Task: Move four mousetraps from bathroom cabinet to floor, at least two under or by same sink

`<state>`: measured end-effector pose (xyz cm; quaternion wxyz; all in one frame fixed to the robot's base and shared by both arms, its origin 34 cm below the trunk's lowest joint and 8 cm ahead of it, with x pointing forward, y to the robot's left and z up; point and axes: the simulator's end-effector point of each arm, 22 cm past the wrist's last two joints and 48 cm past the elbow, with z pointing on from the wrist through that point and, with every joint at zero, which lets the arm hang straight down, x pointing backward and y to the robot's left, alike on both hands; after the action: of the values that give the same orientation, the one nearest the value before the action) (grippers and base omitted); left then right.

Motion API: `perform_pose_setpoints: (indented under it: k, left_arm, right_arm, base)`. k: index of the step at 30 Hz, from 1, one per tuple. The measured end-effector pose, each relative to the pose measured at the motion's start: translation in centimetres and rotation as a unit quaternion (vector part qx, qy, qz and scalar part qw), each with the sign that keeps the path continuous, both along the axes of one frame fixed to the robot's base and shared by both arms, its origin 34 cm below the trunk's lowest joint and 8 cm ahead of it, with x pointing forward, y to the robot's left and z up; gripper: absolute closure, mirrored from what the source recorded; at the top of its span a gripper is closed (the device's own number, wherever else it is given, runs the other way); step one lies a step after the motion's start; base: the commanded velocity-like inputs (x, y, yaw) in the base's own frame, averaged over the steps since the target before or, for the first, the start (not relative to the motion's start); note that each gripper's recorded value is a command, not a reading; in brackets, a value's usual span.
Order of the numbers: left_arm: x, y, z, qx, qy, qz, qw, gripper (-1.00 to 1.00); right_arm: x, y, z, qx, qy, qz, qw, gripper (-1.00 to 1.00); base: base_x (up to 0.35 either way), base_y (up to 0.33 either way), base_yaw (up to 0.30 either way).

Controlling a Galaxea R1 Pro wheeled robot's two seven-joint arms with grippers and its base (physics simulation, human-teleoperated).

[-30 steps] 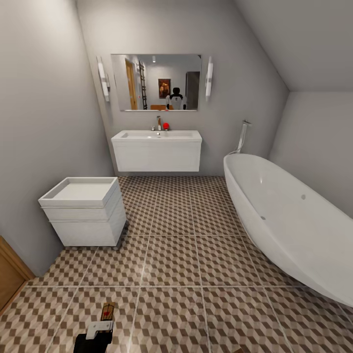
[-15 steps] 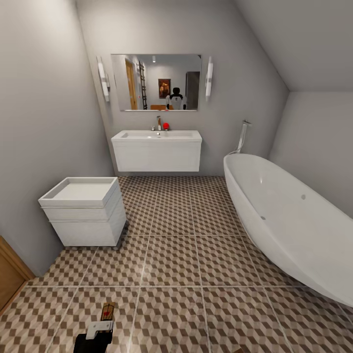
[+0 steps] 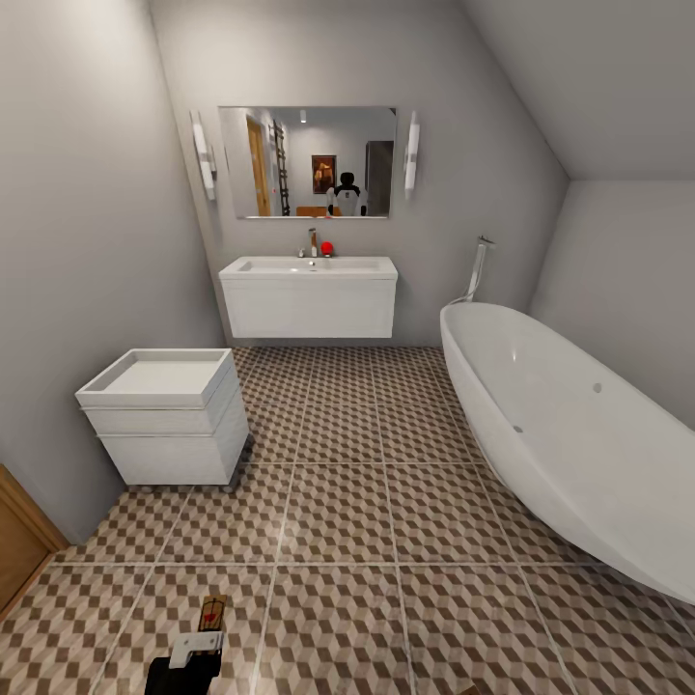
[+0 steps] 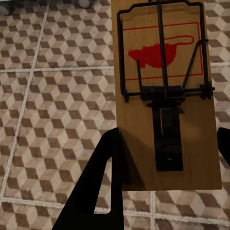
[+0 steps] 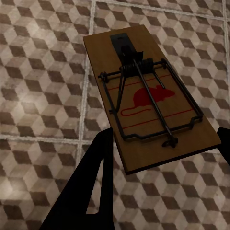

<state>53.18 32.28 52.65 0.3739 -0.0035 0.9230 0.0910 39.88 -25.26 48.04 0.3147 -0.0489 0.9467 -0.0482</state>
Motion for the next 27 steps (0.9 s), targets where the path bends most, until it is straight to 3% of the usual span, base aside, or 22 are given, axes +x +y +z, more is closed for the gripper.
perform_pose_setpoints:
  k: [27]
  left_arm:
    - [0.00, -0.01, 0.00, 0.000, 0.000, 0.000, 1.0000, 1.00]
  right_arm:
    - [0.00, 0.00, 0.00, 0.000, 0.000, 0.000, 1.0000, 1.00]
  base:
    - [0.000, 0.000, 0.000]
